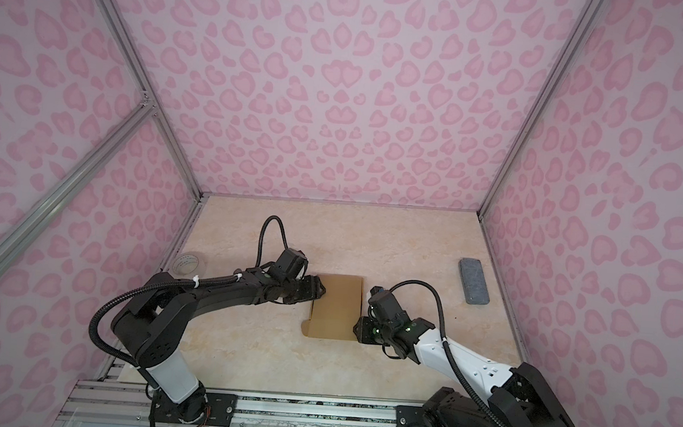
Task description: Fold the paper box
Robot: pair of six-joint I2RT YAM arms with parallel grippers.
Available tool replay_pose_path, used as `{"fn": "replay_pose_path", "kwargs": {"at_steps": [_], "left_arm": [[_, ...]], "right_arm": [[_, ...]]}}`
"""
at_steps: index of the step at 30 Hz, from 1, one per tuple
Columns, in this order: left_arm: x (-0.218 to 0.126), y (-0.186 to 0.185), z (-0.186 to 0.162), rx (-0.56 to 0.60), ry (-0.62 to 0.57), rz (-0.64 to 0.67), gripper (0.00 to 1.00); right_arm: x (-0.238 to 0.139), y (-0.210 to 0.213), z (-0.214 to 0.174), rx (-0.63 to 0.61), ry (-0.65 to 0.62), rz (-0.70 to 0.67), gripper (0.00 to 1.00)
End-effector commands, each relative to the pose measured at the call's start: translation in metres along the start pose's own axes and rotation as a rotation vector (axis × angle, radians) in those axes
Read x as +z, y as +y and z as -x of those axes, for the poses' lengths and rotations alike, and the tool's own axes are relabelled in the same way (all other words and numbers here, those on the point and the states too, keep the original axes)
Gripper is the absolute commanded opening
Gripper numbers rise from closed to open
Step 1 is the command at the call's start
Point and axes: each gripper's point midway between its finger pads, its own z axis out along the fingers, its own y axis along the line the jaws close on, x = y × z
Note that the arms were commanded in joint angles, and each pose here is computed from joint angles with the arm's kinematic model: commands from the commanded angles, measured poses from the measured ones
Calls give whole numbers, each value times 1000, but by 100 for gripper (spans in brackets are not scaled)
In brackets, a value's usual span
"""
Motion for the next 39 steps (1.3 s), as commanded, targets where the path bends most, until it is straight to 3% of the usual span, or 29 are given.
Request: {"fn": "replay_pose_path", "kwargs": {"at_steps": [1,12,39], "left_arm": [[0,-3,-4,-21,3,-26,70],[7,0,-17,-35,21,-29,69],[5,-1,-19,-48,21,-38,69]], "right_arm": [[2,2,4,-5,-18,13,39],[5,5,9,-5,-25,26,39],[8,7,4,21,-7,67,28]]}}
